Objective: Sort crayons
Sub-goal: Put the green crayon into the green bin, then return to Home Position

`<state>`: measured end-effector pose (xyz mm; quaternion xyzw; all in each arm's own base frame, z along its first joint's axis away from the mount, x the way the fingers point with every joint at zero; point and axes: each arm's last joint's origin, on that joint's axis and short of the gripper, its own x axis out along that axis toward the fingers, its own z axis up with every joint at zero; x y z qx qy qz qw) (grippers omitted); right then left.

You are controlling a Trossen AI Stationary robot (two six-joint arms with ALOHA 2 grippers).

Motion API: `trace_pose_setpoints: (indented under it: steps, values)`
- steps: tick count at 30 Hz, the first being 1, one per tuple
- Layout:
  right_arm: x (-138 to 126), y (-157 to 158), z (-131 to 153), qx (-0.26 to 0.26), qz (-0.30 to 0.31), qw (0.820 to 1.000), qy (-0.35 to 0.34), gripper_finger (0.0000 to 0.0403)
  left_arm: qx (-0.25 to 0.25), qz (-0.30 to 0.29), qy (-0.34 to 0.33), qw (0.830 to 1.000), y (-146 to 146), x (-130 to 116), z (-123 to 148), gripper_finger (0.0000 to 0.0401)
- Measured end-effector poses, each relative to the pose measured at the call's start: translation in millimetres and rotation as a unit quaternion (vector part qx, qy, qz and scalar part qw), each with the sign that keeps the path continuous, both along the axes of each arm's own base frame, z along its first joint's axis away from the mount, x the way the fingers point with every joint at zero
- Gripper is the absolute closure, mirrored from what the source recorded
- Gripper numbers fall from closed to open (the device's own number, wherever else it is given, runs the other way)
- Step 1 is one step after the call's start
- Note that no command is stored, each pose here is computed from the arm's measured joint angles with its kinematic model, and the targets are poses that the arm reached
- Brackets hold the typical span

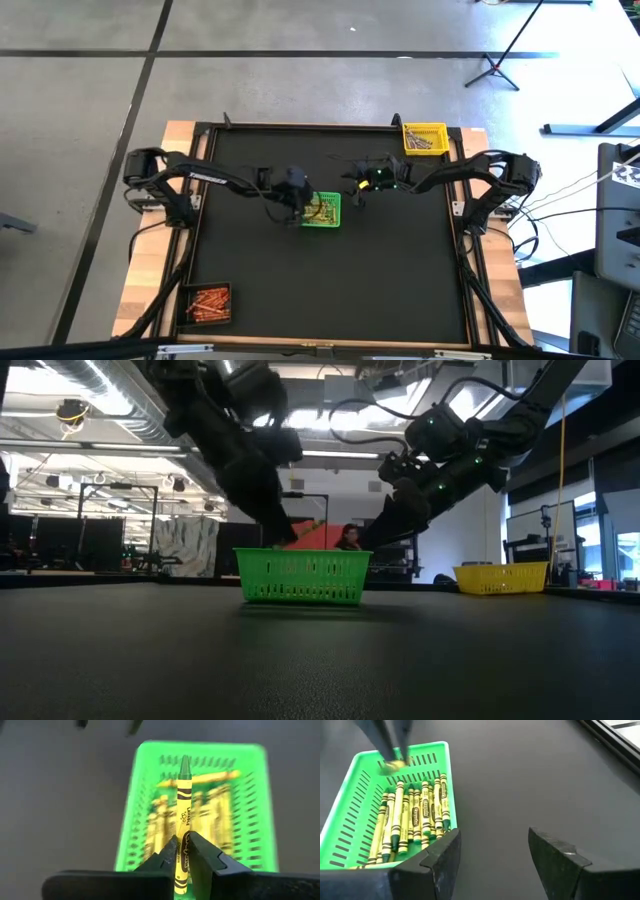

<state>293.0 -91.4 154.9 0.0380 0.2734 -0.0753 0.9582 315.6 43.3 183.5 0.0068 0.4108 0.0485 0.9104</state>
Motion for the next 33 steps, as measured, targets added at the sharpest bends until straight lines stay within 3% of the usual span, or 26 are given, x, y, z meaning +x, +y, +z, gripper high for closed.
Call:
trace_pose_setpoints:
  steps: [9, 14, 19, 23, 28, 33]
  values:
    - [0, 5, 3, -0.007, 0.000, 1.000, 0.002, 0.0178, 0.002, -0.001, 0.007, 1.000, 2, -4, 3, 0.0316]
    - [-10, 7, 23, -0.014, 0.003, 1.000, -0.006, 0.0231, 0.021, -0.019, -0.013, 1.000, -3, -18, 26, 0.0310]
    - [-25, 12, 46, -0.028, 0.010, 0.999, -0.013, 0.0319, 0.050, -0.034, -0.072, 0.996, -4, -52, 43, 0.0330]
    - [-41, 17, 54, -0.041, 0.008, 0.999, -0.031, 0.0367, 0.054, -0.052, -0.132, 0.988, -6, -84, 49, 0.0349]
    - [-74, 24, 55, -0.045, -0.042, 0.996, -0.057, 0.0400, 0.071, -0.046, -0.208, 0.974, -11, -126, 46, 0.0367]
    - [-107, 35, 56, -0.033, -0.060, 0.989, -0.132, 0.0393, 0.073, -0.031, -0.271, 0.959, -17, -160, 34, 0.0376]
